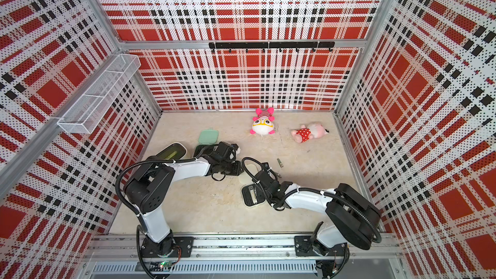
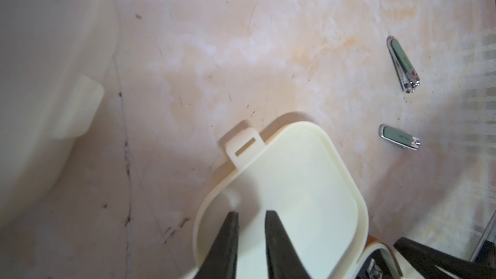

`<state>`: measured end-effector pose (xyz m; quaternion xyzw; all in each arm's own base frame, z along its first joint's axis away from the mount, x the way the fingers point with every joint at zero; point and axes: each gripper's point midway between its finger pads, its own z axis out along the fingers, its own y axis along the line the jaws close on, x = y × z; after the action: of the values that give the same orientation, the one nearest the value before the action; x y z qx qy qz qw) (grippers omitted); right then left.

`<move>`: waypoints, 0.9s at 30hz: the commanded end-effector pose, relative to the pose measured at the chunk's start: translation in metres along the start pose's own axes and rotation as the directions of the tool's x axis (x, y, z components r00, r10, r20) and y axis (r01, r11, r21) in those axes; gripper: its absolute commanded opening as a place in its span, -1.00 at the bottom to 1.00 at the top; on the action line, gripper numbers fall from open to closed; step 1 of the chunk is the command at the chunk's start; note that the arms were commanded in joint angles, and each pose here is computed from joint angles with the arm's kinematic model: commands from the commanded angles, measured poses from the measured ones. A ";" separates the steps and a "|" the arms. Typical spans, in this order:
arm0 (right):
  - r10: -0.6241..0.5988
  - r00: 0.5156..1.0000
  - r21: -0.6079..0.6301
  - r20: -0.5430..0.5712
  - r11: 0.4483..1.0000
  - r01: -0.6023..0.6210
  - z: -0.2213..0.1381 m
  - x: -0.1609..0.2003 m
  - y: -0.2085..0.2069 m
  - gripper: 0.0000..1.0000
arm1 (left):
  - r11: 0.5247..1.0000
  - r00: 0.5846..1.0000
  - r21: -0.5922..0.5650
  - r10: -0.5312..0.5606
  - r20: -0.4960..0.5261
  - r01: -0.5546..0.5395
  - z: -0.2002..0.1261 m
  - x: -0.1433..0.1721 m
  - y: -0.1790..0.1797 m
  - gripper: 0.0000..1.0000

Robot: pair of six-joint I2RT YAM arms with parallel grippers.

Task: Organize nail clipper sets
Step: Place the nail clipper in the storage box.

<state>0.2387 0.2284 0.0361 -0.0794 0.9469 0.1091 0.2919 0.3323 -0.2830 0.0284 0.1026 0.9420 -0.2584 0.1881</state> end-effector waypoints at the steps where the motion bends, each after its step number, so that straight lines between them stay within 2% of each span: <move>1: 0.017 1.000 0.009 -0.020 1.000 -0.017 0.006 0.009 -0.005 -0.28 | 1.000 0.999 -0.031 -0.006 -0.053 0.005 0.002 0.016 0.008 -0.52; 12: 0.031 0.999 0.005 -0.019 1.000 -0.031 0.002 0.010 -0.007 -0.31 | 1.000 0.999 -0.031 -0.005 -0.054 0.003 0.003 0.016 0.008 -0.52; 20: 0.040 0.999 -0.024 0.028 0.999 -0.039 -0.015 -0.008 0.000 -0.09 | 1.000 0.999 -0.029 -0.006 -0.052 0.005 0.002 0.015 0.007 -0.52; 27: 0.039 0.999 -0.132 0.025 0.991 -0.035 -0.021 -0.006 0.015 0.08 | 1.000 0.999 -0.031 -0.006 -0.054 0.005 0.003 0.016 0.008 -0.52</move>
<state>0.2334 0.2342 0.0578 -0.0740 0.9378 0.1551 0.3017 0.3322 -0.2831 0.0284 0.1028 0.9420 -0.2585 0.1880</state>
